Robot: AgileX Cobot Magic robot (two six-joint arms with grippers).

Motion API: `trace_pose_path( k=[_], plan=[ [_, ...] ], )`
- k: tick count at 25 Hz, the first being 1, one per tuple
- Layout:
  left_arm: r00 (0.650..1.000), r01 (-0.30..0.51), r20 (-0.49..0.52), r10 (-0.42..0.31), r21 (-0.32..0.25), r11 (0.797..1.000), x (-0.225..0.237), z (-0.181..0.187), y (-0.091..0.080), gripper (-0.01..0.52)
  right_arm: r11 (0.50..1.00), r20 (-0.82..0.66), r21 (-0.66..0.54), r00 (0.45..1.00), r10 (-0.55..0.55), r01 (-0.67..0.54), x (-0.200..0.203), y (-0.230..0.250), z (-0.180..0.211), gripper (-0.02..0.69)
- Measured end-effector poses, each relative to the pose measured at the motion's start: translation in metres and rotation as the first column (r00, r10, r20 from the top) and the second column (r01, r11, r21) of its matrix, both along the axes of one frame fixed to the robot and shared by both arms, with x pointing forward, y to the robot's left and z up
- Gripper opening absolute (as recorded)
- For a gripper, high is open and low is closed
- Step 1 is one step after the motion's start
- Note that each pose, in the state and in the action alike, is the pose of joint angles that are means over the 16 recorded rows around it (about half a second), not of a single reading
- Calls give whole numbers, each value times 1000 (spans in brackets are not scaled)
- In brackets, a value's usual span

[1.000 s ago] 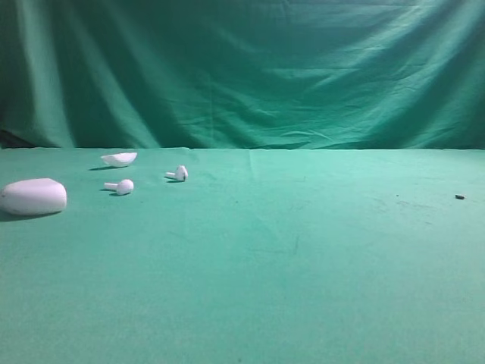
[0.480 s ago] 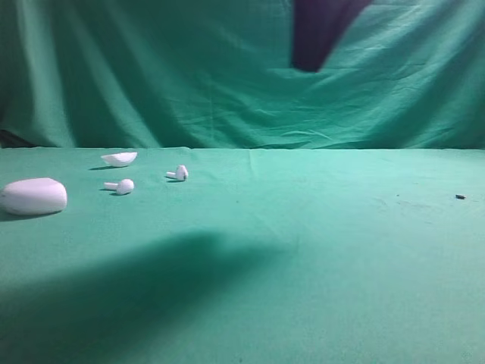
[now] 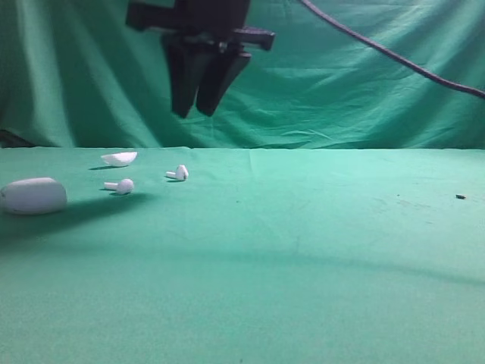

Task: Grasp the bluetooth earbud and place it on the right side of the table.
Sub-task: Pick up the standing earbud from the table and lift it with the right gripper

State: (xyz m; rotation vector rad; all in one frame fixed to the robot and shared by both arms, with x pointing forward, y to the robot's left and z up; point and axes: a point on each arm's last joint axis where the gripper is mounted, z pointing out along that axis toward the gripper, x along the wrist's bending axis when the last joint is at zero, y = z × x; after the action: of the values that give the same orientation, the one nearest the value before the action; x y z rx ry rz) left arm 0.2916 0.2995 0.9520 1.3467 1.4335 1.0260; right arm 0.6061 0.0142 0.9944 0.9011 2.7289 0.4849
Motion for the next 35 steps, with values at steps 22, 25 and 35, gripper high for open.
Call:
trace_pose_path(
  k=[22,25,35],
  plan=[
    [1000,0,0,0,0,1000,0,0,0,0,994,-15,25,994,-107,107,34,16,-58,342],
    [1000,0,0,0,0,1000,0,0,0,0,993,-19,32,994,-111,111,34,17,-58,289],
    [1000,0,0,0,0,1000,0,0,0,0,992,-48,28,991,-124,125,33,17,-55,109]
  ],
)
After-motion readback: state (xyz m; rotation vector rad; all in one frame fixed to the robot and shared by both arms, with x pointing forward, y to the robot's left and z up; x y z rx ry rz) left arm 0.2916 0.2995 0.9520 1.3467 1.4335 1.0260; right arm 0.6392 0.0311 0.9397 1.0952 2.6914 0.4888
